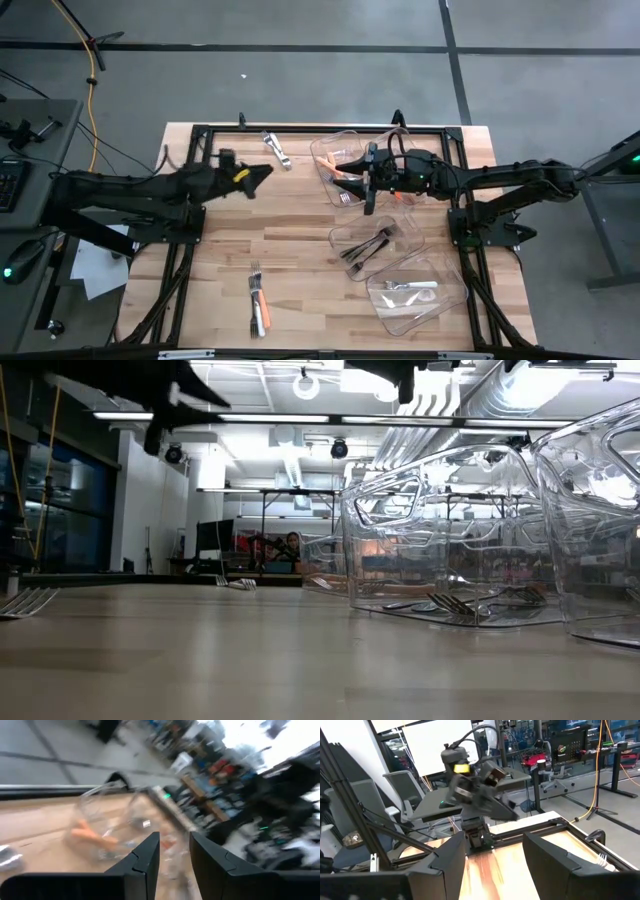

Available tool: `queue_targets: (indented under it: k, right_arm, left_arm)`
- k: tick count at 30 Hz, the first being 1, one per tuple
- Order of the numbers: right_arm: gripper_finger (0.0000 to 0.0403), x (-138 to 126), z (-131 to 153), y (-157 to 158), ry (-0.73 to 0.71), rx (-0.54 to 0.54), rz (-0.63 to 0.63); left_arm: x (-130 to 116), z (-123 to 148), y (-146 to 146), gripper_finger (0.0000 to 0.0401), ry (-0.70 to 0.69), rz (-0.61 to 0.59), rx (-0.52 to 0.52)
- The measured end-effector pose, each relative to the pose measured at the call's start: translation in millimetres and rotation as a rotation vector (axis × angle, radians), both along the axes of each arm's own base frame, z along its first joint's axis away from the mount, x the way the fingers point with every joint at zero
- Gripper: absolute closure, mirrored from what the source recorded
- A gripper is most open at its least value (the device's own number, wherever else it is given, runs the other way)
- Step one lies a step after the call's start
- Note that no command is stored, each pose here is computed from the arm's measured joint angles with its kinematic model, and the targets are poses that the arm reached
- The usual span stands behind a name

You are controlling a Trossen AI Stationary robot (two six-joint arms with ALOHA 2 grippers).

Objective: Sort silverware by color (type)
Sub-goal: Move the top white fork to the bottom

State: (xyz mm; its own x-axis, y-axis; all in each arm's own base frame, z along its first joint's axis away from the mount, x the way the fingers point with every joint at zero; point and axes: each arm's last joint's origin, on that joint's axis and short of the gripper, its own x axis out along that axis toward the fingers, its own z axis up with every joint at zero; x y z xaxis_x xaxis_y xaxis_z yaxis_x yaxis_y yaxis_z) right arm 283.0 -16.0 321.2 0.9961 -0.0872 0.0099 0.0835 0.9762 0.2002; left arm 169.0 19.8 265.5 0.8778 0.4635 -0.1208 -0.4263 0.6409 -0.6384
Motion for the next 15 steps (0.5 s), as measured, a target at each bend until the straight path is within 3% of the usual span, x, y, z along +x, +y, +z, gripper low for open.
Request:
queue_targets:
  k: [9,15]
  right_arm:
    - [0.022,0,-1,0,0.01,0.005,0.0]
    - [0.022,0,-3,0,0.031,0.009,0.0]
  left_arm:
    - [31,4,57,0.0306,0.262,0.207,-0.069]
    - [39,-13,114,0.0306,0.402,0.322,-0.188]
